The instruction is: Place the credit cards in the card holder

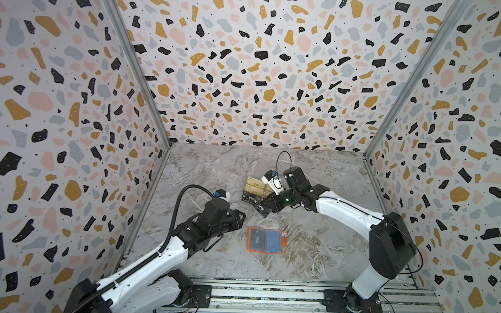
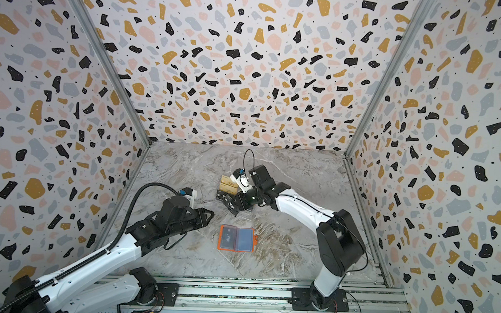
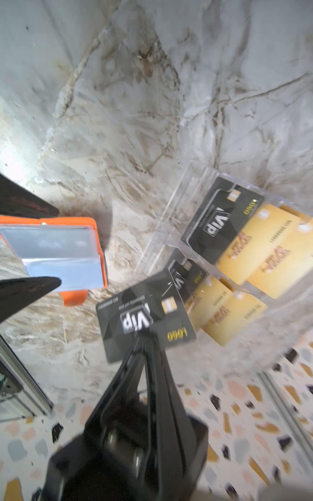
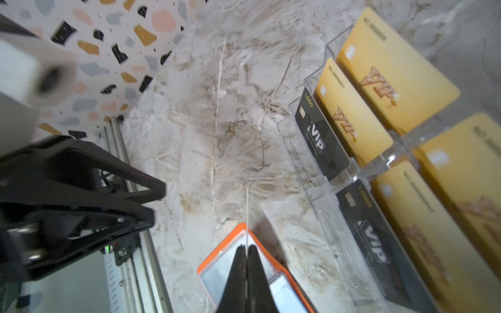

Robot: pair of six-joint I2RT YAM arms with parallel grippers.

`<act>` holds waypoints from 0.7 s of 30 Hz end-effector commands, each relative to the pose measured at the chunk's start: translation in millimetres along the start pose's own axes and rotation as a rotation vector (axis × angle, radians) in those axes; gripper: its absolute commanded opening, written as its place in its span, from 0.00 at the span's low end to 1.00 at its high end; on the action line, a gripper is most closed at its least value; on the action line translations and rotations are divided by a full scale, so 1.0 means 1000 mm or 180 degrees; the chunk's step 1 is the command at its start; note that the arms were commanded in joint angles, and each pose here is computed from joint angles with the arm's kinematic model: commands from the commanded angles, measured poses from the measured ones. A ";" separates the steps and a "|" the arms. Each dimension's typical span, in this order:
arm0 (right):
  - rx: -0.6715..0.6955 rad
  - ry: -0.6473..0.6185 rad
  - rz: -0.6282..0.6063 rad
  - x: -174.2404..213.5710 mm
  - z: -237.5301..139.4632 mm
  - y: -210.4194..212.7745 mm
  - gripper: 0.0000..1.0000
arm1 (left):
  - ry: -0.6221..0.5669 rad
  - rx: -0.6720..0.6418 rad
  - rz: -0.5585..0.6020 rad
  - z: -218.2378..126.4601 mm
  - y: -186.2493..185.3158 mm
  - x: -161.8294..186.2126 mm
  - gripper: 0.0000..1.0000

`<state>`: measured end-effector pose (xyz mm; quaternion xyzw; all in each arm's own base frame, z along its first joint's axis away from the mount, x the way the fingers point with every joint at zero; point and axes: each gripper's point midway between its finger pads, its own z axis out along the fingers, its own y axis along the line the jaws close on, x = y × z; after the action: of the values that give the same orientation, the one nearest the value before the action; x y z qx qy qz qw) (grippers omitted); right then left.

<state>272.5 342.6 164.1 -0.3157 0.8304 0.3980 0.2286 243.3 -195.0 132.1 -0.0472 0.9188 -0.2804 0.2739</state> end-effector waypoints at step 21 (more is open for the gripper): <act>-0.0438 -0.0426 0.1465 0.085 -0.017 -0.009 0.00 | 0.0862 -0.0182 0.0866 0.079 -0.027 0.070 0.18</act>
<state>214.4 290.0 104.7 -0.1096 0.8490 0.4924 0.1573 223.5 -274.6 66.3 0.1013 0.9533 -0.2229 0.1768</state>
